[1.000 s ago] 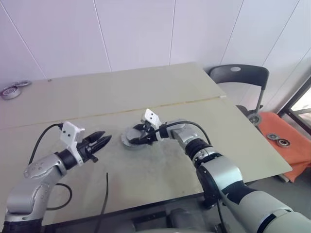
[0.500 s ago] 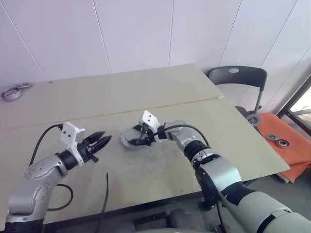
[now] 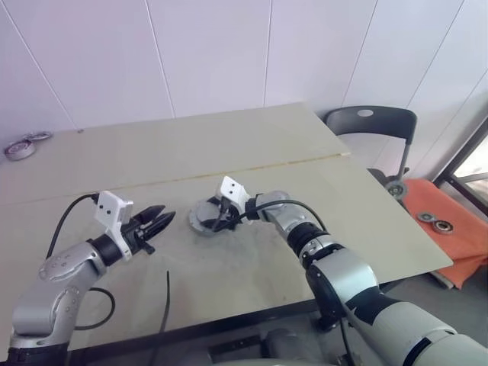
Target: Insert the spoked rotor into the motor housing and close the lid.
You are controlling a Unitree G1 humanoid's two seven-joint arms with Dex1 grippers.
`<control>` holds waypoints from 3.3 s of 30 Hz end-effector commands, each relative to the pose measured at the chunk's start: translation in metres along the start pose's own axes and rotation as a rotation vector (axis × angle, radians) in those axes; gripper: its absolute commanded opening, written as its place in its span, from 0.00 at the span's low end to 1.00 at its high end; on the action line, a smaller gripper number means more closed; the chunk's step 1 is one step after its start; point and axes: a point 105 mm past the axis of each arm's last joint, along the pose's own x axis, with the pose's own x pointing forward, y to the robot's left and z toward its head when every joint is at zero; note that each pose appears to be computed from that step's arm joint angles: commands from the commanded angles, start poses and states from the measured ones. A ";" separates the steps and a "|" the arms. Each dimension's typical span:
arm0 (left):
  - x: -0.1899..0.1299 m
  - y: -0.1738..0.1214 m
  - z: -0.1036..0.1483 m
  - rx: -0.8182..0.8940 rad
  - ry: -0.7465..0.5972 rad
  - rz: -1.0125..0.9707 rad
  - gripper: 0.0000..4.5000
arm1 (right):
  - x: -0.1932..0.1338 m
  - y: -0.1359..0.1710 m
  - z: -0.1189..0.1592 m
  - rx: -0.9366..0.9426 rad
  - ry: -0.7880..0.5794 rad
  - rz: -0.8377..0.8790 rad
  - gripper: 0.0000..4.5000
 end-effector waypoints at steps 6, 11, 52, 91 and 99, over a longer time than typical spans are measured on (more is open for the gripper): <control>-0.001 -0.001 0.009 0.029 -0.027 -0.004 0.38 | -0.006 0.002 -0.045 -0.005 0.190 -0.035 0.73; -0.001 -0.003 0.008 0.026 -0.029 -0.005 0.38 | -0.011 0.002 -0.051 -0.012 0.215 -0.026 0.73; -0.003 -0.004 0.006 0.014 -0.029 0.012 0.38 | 0.000 0.002 -0.027 0.210 0.137 -0.011 0.73; -0.060 0.025 -0.011 0.235 0.235 -0.134 0.38 | 0.002 0.000 -0.036 0.108 0.218 -0.065 0.73; -0.060 0.025 -0.008 0.234 0.217 -0.115 0.38 | -0.004 0.008 -0.052 0.049 0.284 0.014 0.73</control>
